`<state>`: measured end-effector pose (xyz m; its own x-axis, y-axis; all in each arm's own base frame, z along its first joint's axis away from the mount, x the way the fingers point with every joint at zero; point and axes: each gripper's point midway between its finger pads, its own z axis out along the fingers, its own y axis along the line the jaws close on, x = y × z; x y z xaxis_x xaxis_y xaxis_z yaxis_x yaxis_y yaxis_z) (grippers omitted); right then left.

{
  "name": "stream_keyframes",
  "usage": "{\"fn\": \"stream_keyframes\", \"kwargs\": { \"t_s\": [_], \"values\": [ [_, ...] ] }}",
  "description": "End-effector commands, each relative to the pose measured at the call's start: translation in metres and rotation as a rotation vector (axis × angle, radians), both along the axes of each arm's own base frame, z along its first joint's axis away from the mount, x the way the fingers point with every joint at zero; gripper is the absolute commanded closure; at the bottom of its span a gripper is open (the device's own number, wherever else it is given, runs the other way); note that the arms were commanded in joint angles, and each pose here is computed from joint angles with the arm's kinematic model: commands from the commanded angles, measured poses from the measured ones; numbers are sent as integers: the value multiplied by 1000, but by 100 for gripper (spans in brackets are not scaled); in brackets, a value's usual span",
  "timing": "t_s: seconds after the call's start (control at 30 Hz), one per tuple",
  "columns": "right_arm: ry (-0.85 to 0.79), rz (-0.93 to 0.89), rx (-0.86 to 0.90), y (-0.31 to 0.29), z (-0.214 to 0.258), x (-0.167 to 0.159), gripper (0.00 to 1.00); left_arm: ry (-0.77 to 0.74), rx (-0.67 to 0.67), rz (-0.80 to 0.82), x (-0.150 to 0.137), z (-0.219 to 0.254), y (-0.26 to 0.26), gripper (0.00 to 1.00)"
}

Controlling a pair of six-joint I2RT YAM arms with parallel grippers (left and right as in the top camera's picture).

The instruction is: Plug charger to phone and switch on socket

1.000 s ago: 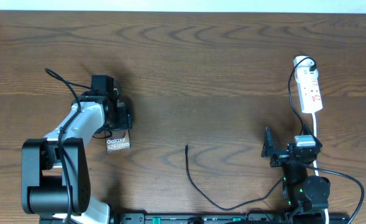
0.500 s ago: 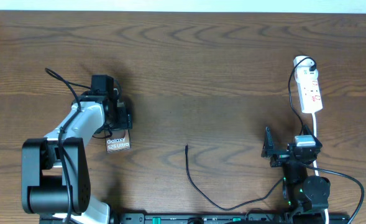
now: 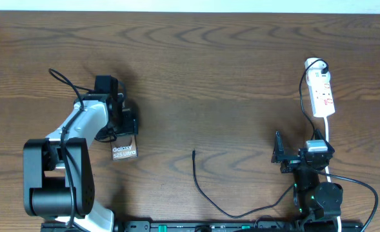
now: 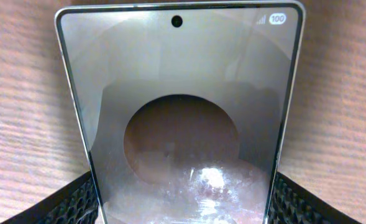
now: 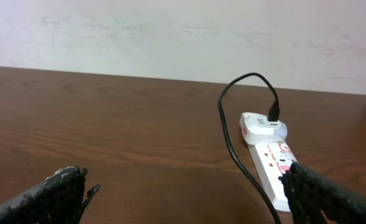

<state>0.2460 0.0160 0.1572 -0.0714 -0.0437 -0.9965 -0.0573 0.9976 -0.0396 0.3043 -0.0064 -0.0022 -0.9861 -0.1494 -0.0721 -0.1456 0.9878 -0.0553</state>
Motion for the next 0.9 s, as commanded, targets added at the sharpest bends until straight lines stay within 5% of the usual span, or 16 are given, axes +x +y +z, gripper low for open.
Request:
{"fn": "stream_keyframes", "kwargs": {
  "t_s": [0.0, 0.6, 0.87],
  "values": [
    [-1, -14, -12, -3, 0, 0, 1, 3, -51, 9, 4, 5, -8, 93],
    [-1, -14, -13, -3, 0, 0, 1, -64, -176, -7, 16, 40, -29, 93],
    [-1, -14, -12, -3, 0, 0, 1, -48, 38, 17, 13, 31, 7, 93]
  ]
}}
